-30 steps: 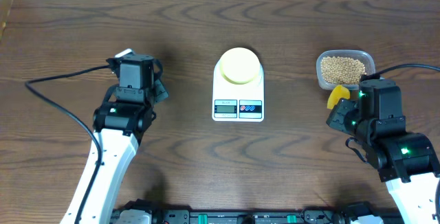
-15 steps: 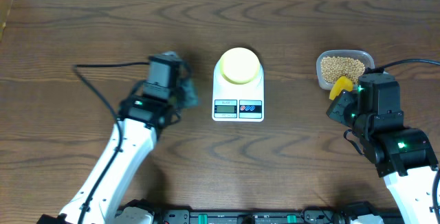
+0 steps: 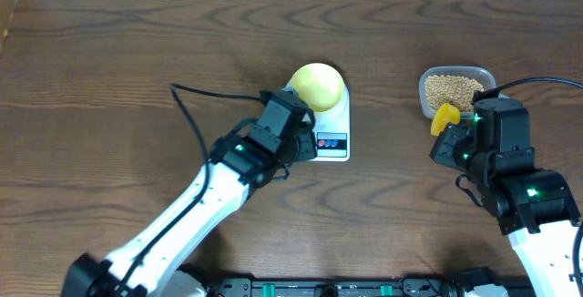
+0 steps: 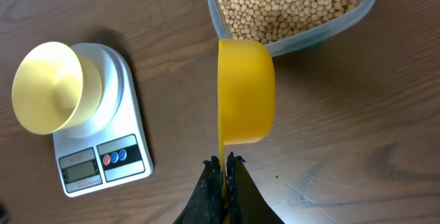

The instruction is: Scoop item into bowl and weigh 50g on scale

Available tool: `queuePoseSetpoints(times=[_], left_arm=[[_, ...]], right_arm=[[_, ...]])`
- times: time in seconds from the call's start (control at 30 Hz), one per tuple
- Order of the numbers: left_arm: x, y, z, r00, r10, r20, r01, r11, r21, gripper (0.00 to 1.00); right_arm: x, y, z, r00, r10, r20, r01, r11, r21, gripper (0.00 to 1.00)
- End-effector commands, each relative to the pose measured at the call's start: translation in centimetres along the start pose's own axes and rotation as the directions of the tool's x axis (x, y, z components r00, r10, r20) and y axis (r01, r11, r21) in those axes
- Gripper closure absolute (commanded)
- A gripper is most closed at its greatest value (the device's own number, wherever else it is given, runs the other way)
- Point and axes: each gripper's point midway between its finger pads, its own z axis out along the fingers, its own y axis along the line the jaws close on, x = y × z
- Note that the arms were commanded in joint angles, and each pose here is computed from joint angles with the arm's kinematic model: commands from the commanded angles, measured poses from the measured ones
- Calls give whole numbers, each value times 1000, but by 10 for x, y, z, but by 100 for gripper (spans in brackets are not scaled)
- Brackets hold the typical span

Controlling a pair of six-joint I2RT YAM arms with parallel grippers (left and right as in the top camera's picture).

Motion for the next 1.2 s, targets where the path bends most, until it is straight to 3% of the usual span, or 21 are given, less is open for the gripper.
queuePoseSetpoints(times=[0.0, 0.37, 1.17], left_arm=[[3, 6, 30, 997, -77, -22, 75, 996, -49, 92], [9, 13, 94, 996, -74, -54, 71, 996, -63, 93], [23, 9, 109, 995, -53, -90, 49, 997, -55, 93]], right_arm=[[-7, 2, -5, 1000, -20, 21, 20, 1000, -8, 99], [-9, 2, -5, 999, -20, 28, 20, 1000, -8, 99], [-10, -1, -5, 999, -20, 37, 19, 1000, 9, 99]])
